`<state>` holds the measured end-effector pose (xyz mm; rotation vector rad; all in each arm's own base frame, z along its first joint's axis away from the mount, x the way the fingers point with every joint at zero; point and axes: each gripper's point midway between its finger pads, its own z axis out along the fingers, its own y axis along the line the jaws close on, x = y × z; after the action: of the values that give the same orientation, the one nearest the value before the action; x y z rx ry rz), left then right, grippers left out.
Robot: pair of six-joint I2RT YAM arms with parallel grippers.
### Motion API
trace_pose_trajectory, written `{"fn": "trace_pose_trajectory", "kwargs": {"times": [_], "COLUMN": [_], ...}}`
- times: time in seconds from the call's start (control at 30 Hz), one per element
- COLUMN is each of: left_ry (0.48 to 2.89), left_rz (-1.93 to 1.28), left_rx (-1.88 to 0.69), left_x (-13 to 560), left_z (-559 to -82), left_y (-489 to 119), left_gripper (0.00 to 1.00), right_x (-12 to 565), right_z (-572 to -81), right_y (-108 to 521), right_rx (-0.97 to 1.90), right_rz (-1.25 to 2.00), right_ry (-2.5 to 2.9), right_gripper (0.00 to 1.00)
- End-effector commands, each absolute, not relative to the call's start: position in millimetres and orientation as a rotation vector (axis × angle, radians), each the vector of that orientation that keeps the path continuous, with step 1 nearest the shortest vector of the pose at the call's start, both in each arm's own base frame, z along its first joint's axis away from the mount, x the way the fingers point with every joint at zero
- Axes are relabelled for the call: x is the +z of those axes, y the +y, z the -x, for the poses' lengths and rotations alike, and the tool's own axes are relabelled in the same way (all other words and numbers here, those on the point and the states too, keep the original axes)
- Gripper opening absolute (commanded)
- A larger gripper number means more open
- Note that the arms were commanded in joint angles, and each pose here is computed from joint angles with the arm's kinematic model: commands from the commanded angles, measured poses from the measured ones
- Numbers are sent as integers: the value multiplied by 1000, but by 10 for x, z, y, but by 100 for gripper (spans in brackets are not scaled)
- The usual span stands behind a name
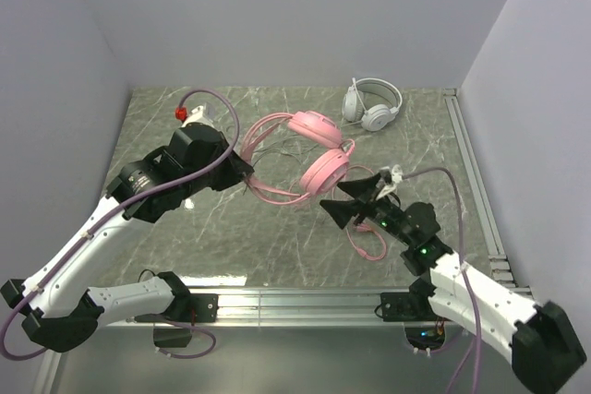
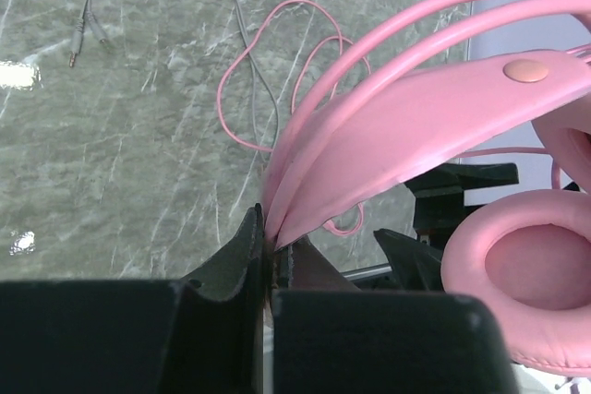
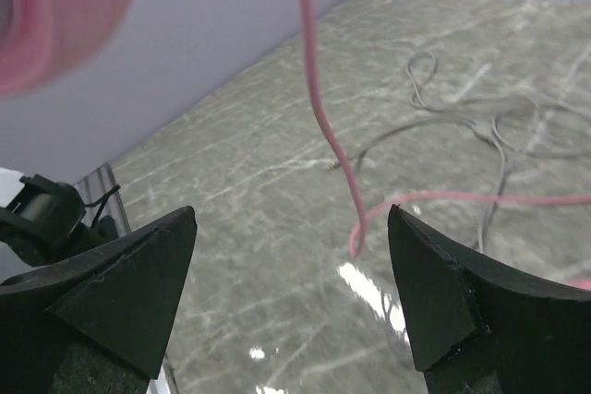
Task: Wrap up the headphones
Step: Wrap the headphone cable with the right arm
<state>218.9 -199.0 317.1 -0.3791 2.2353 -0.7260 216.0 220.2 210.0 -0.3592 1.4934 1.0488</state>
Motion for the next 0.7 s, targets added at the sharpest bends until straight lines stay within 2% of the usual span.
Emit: {"fn": "trace_pose_trajectory", "kwargs": {"times": [0.0, 0.3, 0.4, 0.53, 0.63, 0.67], "left_ry": [2101, 2105, 2103, 2085, 2073, 2054], "left_rz": [384, 375, 381, 394, 397, 408], "left_rx": [-925, -973, -1011, -1049, -1122, -1163], "left_x": [3656, 3711, 3754, 3805, 3876, 3924], "left_z": [-2235, -2196, -2144, -2105, -2049, -2044], "left_y": [-2159, -2210, -2220, -2214, -2263, -2294], "left_gripper": [0, 0, 0, 0, 0, 0], "right_x": [2610, 2485, 2471, 2438, 2376, 2402], "right_z": [-2276, -2747, -2822, -2860, -2882, -2869], "right_y": [2343, 2567, 2720, 2842, 2941, 2963], "right_rx": [1000, 994, 1028, 1048, 1072, 1085], "right_rz": [411, 273, 303, 303, 301, 298], "right_ry": [1303, 1344, 1355, 1368, 1399, 1385], "right_gripper": [91, 86, 76, 72, 61, 61]}}
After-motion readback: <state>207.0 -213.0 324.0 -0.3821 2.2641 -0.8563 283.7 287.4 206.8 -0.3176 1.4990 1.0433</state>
